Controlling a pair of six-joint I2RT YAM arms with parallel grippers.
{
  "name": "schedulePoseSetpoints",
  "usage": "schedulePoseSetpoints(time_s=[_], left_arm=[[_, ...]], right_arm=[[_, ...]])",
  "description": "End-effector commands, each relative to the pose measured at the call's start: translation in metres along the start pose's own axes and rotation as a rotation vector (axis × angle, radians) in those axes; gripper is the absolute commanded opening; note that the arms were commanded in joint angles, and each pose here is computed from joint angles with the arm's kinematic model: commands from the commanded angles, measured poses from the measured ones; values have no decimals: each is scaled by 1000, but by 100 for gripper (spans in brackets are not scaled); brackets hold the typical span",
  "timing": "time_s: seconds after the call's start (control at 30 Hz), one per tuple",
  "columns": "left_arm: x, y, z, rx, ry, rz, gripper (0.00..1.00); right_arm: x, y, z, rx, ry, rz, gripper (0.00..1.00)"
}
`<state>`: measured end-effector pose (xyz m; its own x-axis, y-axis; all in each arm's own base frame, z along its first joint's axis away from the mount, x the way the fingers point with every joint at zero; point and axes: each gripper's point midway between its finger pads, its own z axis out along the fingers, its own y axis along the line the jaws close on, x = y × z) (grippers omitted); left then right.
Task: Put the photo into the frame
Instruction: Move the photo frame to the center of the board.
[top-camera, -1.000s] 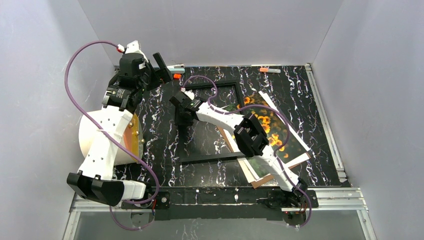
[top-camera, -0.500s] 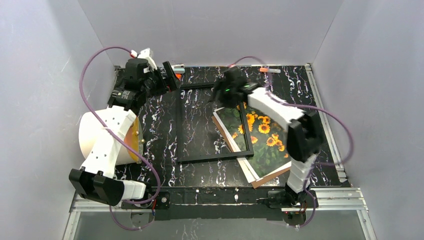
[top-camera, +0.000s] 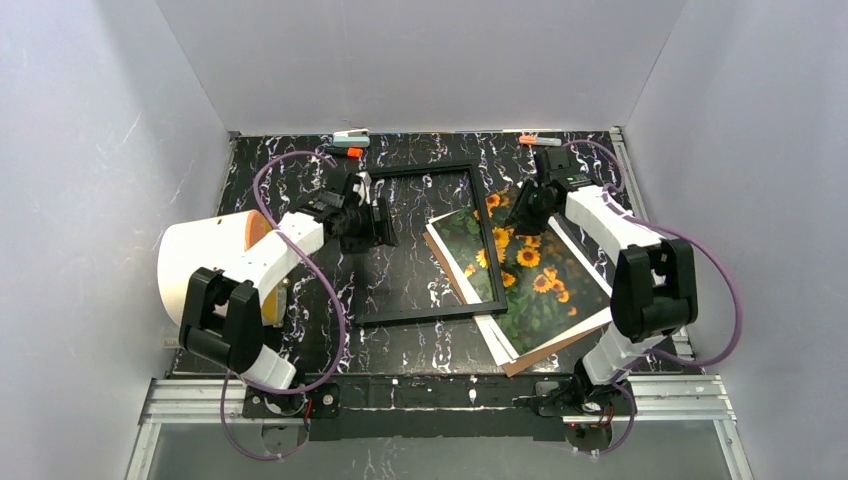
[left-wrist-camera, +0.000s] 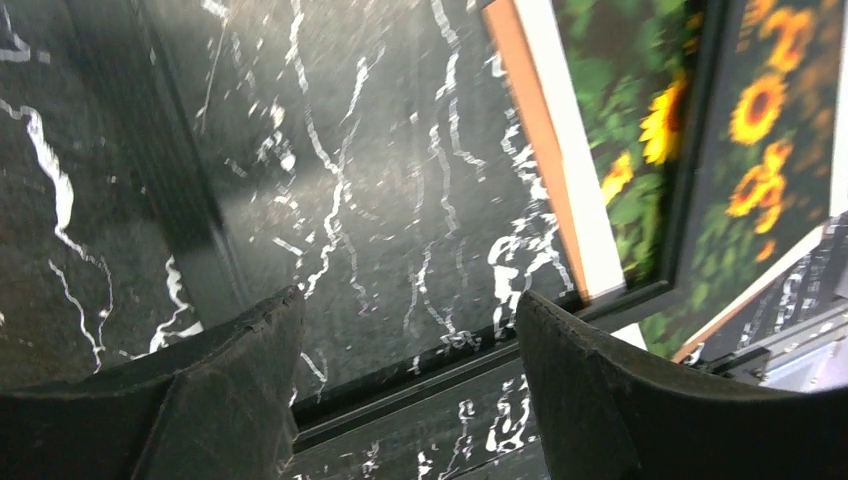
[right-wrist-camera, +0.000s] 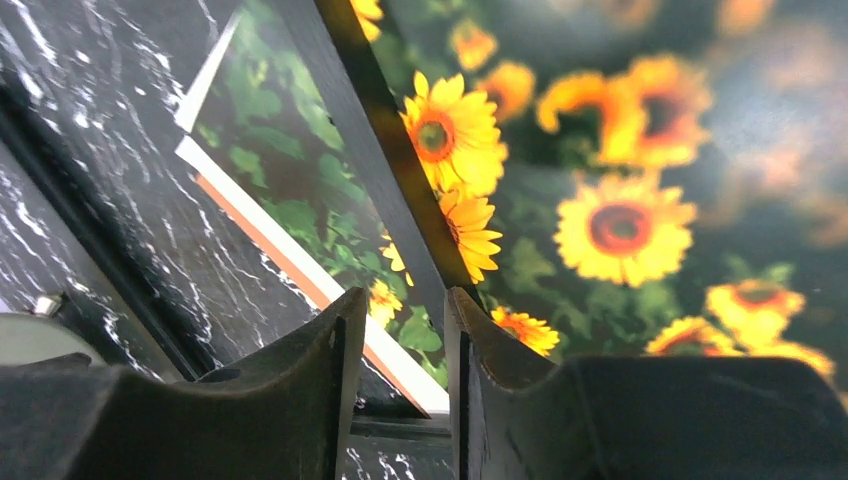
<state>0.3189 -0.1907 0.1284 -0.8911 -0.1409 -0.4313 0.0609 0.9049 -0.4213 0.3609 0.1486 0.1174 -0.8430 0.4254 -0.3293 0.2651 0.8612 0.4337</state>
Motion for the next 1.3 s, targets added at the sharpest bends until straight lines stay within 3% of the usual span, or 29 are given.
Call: schedulePoseSetpoints(time_s=[0.0, 0.13, 0.47, 0.67, 1.0, 1.27], left_arm=[[19, 16, 13, -41, 28, -36, 72], [37, 30, 28, -84, 87, -61, 66], [31, 89, 42, -388, 0, -105, 67], [35, 111, 28, -528, -30, -169, 68], [32, 151, -15, -782, -99, -188, 72], [3, 140, -41, -768, -175, -157, 73]], right_arm=[[25, -6, 12, 20, 130, 4, 40], [27, -14, 23, 58, 152, 11, 36], [30, -22, 56, 87, 215, -32, 40], [38, 14, 64, -80, 271, -96, 40], [84, 61, 83, -194, 391, -186, 40], [126, 106, 89, -294, 442, -238, 38]])
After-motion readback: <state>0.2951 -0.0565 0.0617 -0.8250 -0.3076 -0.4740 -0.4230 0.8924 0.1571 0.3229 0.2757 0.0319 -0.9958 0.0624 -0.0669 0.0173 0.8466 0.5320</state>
